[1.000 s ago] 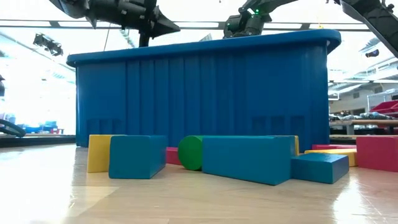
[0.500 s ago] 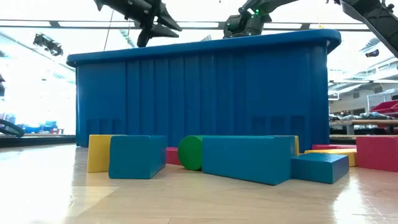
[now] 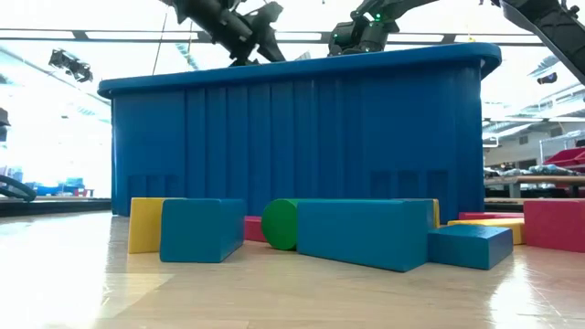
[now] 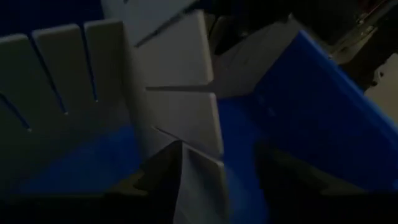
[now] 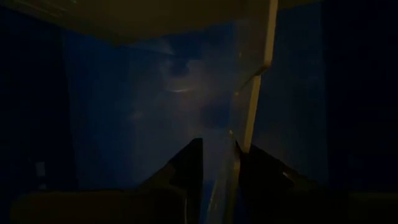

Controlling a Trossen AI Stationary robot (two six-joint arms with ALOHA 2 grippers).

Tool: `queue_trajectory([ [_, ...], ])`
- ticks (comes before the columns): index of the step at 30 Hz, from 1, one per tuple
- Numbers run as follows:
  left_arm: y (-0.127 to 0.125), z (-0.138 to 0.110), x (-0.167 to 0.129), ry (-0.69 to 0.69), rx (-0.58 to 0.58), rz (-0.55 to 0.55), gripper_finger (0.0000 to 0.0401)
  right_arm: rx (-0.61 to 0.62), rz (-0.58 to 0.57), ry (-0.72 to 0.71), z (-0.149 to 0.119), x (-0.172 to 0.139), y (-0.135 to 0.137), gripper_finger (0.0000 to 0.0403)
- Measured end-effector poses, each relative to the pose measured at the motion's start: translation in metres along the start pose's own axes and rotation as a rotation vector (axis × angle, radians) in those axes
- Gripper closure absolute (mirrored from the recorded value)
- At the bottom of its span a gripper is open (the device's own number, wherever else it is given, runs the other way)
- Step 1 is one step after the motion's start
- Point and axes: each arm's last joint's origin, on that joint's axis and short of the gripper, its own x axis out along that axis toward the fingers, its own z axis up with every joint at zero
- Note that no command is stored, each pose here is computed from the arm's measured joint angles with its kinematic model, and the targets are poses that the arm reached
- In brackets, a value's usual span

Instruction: Sort Items/Unsort Items

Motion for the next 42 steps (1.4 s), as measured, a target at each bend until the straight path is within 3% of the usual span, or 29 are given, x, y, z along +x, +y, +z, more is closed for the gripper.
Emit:
queue_trajectory([
  [6, 0.004, -0.007, 0.018, 0.043, 0.017, 0.03, 0.0251, -0.002, 0.0, -0.001, 0.0, 0.0, 0.0, 0.0307],
  [12, 0.005, -0.006, 0.015, 0.043, 0.096, 0.039, 0.0383, -0.004, -0.015, 0.003, 0.0, 0.0, 0.0, 0.031],
  [16, 0.001, 0.005, 0.005, 0.034, 0.134, 0.084, 0.0394, -0.005, -0.032, 0.007, 0.0, 0.0, -0.001, 0.0311],
  [22, -0.011, 0.046, -0.032, -0.046, 0.222, 0.117, 0.0397, -0.005, -0.032, 0.008, 0.0, 0.0, -0.001, 0.0313],
  [29, -0.019, 0.091, -0.086, -0.152, 0.199, 0.119, 0.0398, -0.006, -0.035, 0.007, 0.0, 0.0, -0.001, 0.0309],
  [42, -0.031, 0.132, -0.165, -0.375, 0.184, 0.131, 0.0399, 0.028, -0.003, 0.023, 0.0, 0.001, 0.005, 0.0289],
])
